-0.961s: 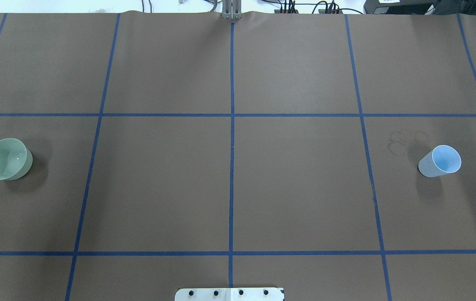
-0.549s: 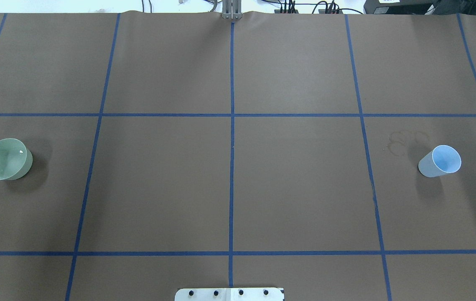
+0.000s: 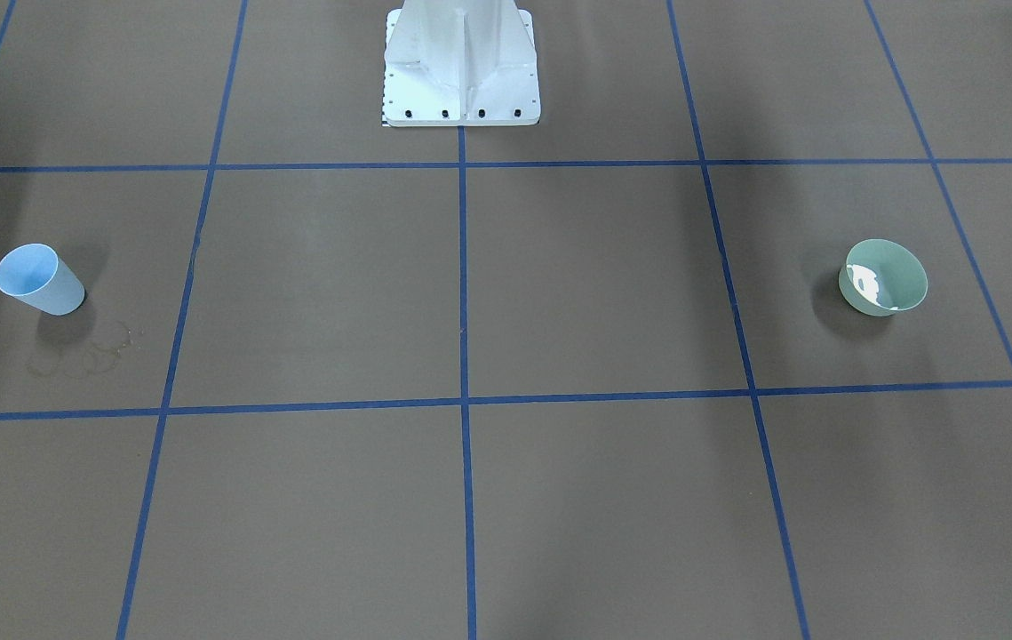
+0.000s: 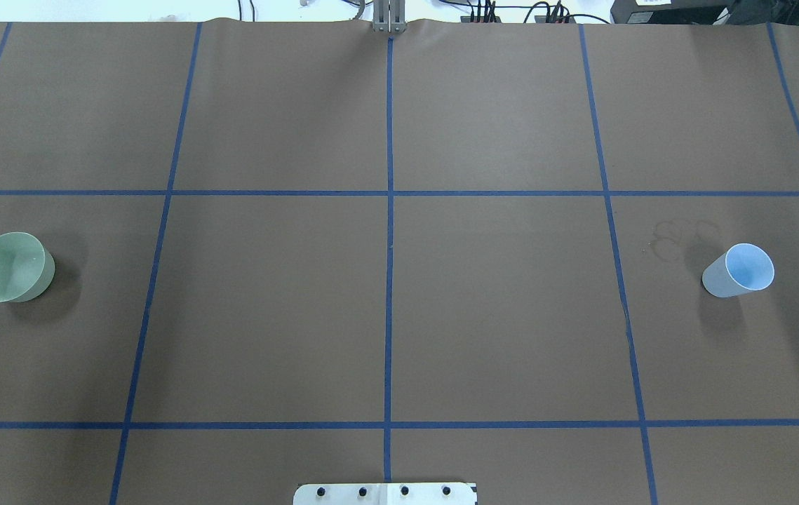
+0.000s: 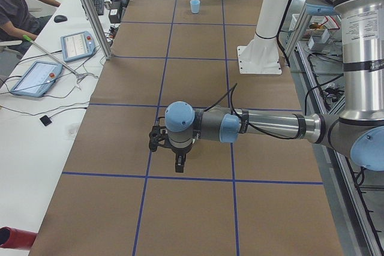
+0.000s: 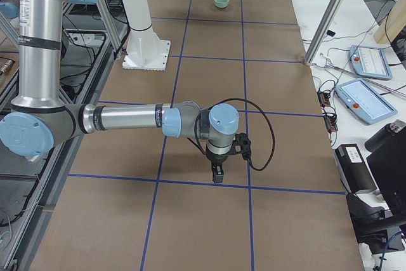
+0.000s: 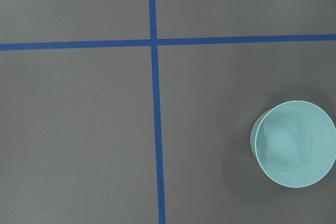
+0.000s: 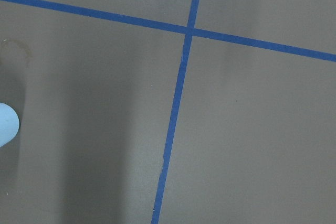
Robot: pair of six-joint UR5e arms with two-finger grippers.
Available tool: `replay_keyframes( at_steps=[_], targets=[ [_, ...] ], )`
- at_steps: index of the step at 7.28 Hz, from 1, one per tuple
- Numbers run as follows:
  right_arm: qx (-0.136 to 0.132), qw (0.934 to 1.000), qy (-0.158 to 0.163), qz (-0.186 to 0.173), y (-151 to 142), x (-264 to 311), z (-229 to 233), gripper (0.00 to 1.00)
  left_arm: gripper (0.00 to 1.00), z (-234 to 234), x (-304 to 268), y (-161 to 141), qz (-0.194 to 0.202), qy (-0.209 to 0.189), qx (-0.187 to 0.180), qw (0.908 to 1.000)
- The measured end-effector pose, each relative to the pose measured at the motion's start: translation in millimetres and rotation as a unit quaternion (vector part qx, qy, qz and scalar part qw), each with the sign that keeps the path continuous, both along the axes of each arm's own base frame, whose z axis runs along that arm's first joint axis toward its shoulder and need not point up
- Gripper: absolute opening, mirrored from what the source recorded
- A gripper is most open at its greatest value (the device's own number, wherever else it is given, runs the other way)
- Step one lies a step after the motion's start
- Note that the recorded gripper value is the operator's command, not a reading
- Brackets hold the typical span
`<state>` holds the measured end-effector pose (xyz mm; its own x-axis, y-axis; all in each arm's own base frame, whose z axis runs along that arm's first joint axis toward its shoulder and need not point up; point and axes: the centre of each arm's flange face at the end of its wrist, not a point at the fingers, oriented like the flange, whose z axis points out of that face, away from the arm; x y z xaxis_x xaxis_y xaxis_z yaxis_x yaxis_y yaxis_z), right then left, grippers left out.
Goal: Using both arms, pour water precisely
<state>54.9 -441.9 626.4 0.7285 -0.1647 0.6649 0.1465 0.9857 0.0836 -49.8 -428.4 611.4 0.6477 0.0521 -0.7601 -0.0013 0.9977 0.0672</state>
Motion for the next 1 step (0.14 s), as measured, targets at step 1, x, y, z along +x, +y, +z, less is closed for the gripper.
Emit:
replay_keyframes(
  at_steps=[1],
  targets=[
    [0.001, 1.0000, 0.000, 0.000, -0.6, -0.1, -0.6, 1.00, 1.00, 0.4, 0.2, -0.1, 0.000, 0.000, 0.000, 1.0000]
  ],
)
